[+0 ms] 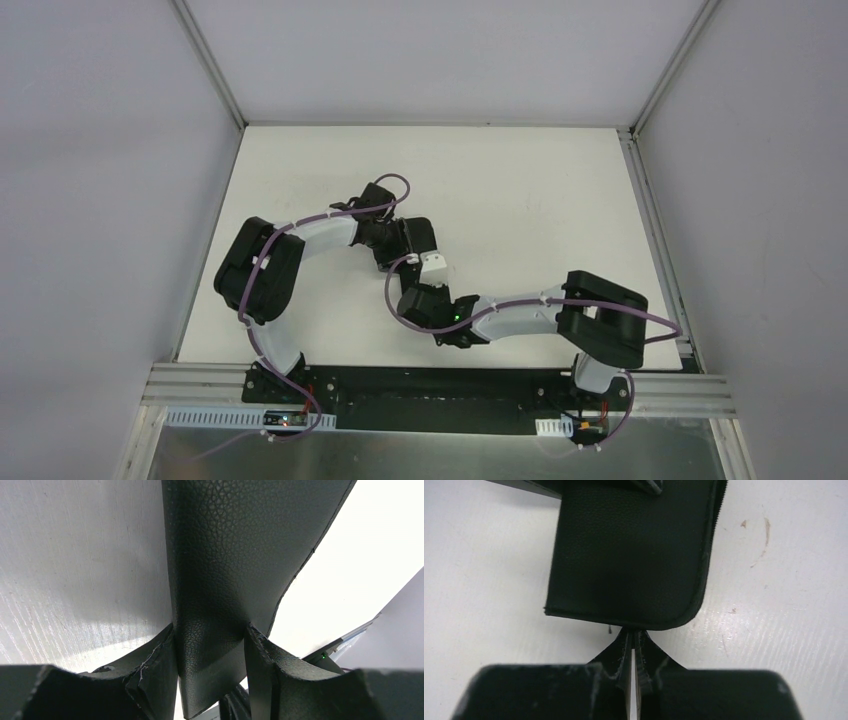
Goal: Sort the hair-cutting tools
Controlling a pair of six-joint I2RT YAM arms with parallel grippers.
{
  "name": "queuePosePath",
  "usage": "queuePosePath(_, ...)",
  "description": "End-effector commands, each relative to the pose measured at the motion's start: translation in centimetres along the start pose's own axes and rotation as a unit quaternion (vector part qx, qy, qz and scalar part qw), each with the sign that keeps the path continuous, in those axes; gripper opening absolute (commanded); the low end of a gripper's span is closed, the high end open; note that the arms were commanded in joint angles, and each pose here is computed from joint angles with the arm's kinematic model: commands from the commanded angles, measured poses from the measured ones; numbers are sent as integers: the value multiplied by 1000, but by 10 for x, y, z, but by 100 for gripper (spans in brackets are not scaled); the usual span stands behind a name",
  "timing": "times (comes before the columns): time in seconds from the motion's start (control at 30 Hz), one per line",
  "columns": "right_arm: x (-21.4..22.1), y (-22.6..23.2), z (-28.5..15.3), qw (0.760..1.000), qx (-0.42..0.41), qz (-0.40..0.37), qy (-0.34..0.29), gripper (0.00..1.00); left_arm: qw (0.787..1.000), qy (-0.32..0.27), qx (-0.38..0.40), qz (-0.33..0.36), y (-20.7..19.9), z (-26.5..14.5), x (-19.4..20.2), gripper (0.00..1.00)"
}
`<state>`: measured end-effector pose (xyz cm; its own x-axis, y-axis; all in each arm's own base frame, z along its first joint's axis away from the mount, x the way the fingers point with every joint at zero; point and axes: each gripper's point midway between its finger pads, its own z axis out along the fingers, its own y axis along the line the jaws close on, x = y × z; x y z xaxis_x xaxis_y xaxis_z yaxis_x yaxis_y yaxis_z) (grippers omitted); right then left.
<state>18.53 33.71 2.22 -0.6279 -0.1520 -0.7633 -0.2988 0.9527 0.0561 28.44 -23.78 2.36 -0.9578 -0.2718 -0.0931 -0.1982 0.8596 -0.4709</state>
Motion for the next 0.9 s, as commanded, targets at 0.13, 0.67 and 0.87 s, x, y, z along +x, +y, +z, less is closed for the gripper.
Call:
queuePosePath(0.13, 15, -57, -17, 998, 15, -3, 57, 0, 989, 6, -141, 33, 74, 5, 6, 26)
queuePosePath(0.67, 3, -38, -18, 988, -67, -10, 141, 0, 988, -35, -104, 107, 43, -18, -33, 58)
queuePosePath(0.87, -23, 23, 7, 982, -124, 3, 141, 0, 989, -122, -76, 26, 38, -70, -59, 87)
